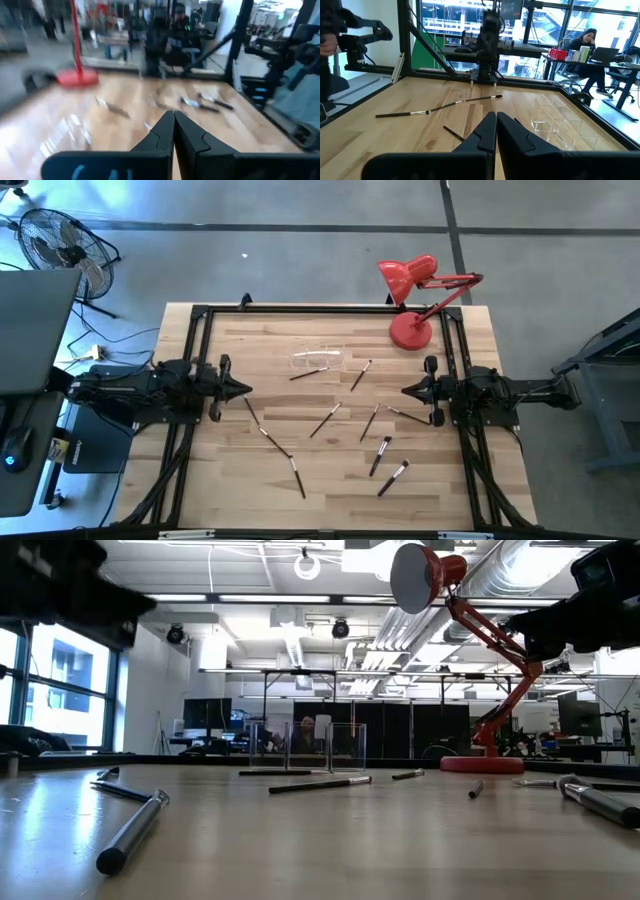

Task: Put items in baskets/containers
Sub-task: Put the black eye groomer brush into the transparent organizer

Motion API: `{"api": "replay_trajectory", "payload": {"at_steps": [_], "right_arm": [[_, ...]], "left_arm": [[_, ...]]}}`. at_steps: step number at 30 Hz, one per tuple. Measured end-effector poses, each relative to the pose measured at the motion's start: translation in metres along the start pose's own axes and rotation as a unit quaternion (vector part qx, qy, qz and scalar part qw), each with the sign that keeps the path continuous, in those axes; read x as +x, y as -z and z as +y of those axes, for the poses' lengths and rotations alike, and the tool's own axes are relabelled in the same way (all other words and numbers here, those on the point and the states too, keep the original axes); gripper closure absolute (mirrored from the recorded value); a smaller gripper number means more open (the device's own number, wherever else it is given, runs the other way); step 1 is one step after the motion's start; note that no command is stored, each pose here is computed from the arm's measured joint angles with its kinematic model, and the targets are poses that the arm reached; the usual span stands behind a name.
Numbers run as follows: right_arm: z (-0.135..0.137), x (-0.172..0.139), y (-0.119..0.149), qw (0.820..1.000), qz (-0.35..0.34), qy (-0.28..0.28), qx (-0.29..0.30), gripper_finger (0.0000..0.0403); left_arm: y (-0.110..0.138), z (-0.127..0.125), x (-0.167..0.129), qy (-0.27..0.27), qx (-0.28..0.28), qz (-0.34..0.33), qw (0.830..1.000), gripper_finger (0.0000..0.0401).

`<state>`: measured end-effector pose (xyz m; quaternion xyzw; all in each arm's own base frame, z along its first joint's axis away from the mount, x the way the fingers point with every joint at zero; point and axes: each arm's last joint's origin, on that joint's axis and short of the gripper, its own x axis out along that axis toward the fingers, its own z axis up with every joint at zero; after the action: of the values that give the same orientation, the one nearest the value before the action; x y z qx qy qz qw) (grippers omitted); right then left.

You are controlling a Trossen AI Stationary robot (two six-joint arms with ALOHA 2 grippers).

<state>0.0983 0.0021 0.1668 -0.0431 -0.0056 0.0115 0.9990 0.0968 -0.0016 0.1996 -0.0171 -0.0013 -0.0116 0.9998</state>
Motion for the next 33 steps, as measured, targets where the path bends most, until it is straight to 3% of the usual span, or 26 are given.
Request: {"api": "replay_trajectory", "payload": {"at_steps": [4,9,14,17,19,23,28,33], "right_arm": [[0.0,0.0,0.0,1.0,0.0,0.0,0.0,0.0398],[0.0,0.0,0.0,1.0,0.0,0.0,0.0,0.0398],[0.0,0.0,0.0,1.0,0.0,0.0,0.0,0.0399],[0.0,0.0,0.0,1.0,0.0,0.0,0.0,0.04],[0.0,0.0,0.0,1.0,0.0,0.0,0.0,0.04],[0.0,0.0,0.0,1.0,0.0,0.0,0.0,0.0396],[0.0,0.0,0.0,1.0,0.0,0.0,0.0,0.0396],[0.0,0.0,0.0,1.0,-0.002,0.0,0.0,0.0395]], "left_arm": [[-0.026,0.004,0.01,-0.088,0.046,0.044,0.994,0.04],[-0.054,0.01,0.038,-0.203,0.038,0.106,0.973,0.0401],[-0.074,0.011,0.079,-0.235,-0.026,0.154,0.959,0.0401],[-0.078,0.011,0.104,-0.256,-0.093,0.196,0.942,0.0401],[-0.08,0.011,0.119,-0.288,-0.17,0.222,0.916,0.0401],[-0.075,0.009,0.137,-0.361,-0.27,0.299,0.841,0.0401],[-0.054,-0.009,0.143,-0.381,-0.341,0.387,0.767,0.0401],[-0.031,-0.028,0.127,-0.448,-0.397,0.394,0.697,0.0401]]}}
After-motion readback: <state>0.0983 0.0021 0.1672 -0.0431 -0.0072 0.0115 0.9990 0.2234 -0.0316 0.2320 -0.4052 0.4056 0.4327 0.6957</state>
